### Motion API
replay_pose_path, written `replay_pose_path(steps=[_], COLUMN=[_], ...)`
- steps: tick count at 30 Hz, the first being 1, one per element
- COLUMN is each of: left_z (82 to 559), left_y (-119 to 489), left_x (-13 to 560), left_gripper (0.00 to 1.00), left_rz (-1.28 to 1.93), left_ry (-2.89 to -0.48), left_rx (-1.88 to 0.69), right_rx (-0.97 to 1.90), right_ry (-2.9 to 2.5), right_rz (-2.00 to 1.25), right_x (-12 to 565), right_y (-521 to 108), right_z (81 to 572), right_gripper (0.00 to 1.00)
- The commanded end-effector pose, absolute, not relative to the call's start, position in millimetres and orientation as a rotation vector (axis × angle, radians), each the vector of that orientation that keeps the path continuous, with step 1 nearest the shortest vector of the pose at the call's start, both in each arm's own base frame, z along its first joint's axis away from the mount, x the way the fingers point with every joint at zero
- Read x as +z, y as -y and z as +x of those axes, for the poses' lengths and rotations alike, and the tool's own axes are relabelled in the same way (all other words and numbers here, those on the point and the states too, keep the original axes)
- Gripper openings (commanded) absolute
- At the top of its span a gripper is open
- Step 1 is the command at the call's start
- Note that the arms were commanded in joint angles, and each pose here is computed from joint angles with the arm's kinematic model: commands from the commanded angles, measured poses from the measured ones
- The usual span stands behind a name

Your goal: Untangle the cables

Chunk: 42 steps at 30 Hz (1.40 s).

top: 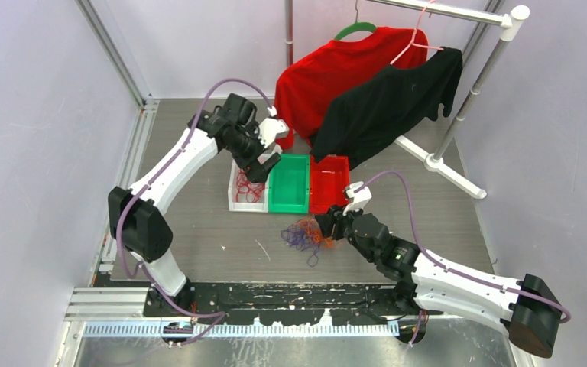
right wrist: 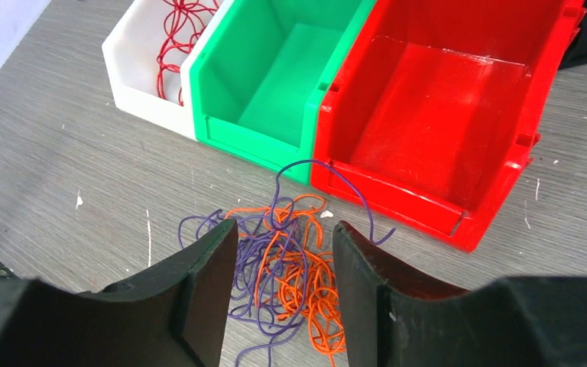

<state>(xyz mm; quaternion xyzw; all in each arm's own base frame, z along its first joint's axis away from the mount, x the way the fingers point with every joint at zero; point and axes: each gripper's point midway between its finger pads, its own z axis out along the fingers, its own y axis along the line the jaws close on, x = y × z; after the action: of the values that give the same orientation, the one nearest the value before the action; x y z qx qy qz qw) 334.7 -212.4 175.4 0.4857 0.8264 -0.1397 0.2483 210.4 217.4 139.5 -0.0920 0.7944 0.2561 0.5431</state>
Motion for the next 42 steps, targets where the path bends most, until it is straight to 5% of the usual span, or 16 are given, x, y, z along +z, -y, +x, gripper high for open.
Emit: replay_pose_path(steps=[1, 14, 32, 42], left_z=[313, 306, 292, 277], left_y=[206, 187, 158, 153], left_x=[219, 271, 266, 271], left_gripper=[1.0, 0.99, 1.0, 1.0], left_rz=[1.256, 1.103, 1.002, 1.026], left_ry=[-2.322, -2.376, -2.413, -2.387], left_rx=[-0.481, -0.552, -0.582, -0.576], right_rx=[0.615, 0.534, 0.532, 0.457], right_ry=[-1.817, -2.027, -2.059, -2.175], right_rz=[-0.135, -0.158, -0.215, -0.098], right_x=[166, 113, 92, 88], right_y=[-218, -224, -240, -200], right_z=[221, 217, 221, 198], right_gripper=[0.56, 0.74, 0.44, 0.56])
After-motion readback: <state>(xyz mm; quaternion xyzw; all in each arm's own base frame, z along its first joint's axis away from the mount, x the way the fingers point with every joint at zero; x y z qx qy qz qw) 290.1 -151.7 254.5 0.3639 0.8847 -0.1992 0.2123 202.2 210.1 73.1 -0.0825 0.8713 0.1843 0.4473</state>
